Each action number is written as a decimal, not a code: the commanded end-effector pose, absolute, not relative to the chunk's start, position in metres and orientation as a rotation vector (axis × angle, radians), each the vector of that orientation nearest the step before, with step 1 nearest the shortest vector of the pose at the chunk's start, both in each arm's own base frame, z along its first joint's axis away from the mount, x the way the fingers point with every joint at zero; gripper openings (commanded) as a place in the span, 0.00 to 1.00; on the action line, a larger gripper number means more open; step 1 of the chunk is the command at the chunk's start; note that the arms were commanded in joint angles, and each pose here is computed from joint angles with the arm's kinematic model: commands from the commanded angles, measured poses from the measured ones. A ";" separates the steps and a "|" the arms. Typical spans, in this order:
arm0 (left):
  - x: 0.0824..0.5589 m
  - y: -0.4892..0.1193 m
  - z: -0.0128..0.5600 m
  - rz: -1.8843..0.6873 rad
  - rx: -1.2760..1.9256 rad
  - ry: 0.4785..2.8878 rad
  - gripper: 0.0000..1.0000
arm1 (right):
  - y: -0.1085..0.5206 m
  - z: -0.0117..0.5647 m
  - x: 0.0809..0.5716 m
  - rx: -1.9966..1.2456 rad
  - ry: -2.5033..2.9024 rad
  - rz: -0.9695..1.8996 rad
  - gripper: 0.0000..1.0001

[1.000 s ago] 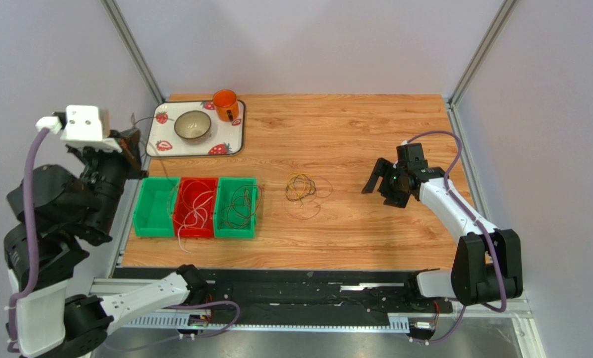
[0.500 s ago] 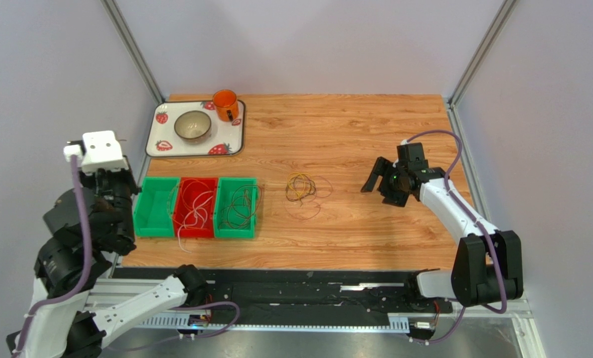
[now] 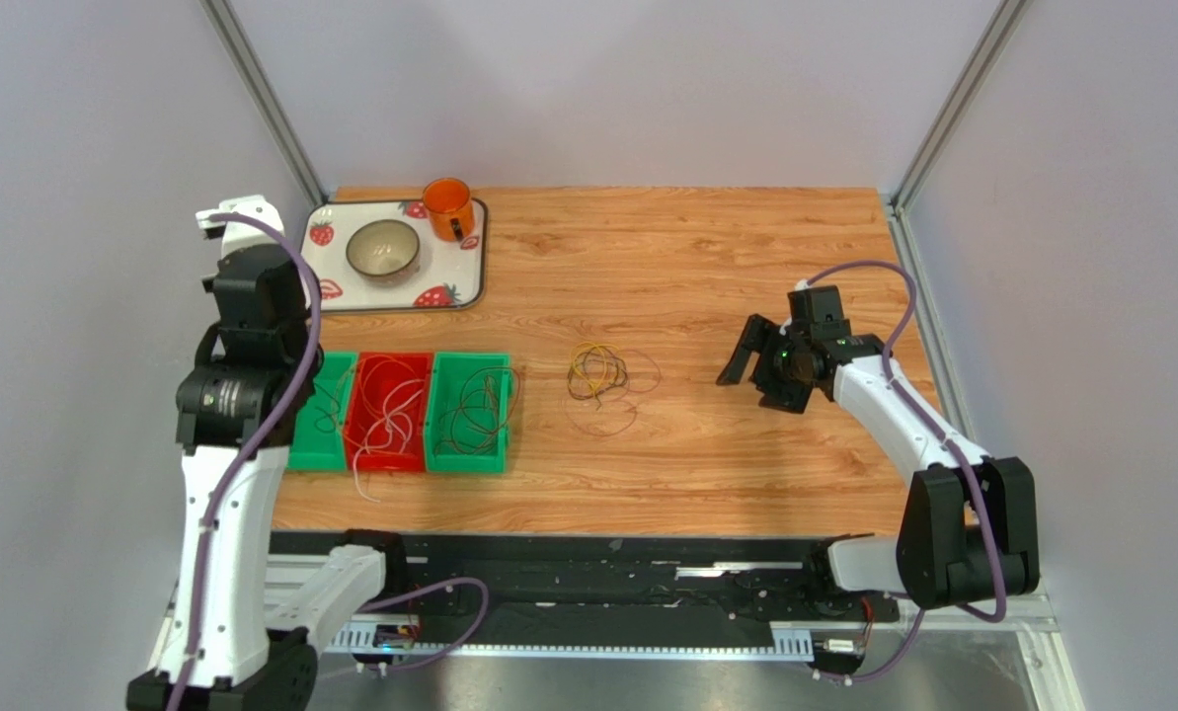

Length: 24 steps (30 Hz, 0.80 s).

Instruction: Untangle the cables

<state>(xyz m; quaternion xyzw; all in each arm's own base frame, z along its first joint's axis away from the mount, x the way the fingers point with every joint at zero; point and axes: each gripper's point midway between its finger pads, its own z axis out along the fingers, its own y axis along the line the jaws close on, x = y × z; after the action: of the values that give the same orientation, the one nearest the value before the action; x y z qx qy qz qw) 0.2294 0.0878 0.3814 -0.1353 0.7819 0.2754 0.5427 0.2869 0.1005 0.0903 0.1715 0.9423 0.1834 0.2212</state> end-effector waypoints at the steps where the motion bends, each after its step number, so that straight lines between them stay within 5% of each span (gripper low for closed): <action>1: 0.243 0.091 0.346 0.485 -0.488 1.950 0.00 | 0.104 0.100 0.292 0.432 2.558 0.555 0.80; 24: 0.258 0.133 0.238 0.274 -1.095 1.872 0.00 | 0.125 0.102 0.293 0.421 2.592 0.687 0.79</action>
<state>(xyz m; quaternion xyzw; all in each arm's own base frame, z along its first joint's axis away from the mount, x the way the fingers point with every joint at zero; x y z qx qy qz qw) 0.2449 0.1361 0.2394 -0.3999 0.7949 0.1553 0.4290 0.2837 0.1164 0.0808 0.1602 0.9405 0.2270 0.1956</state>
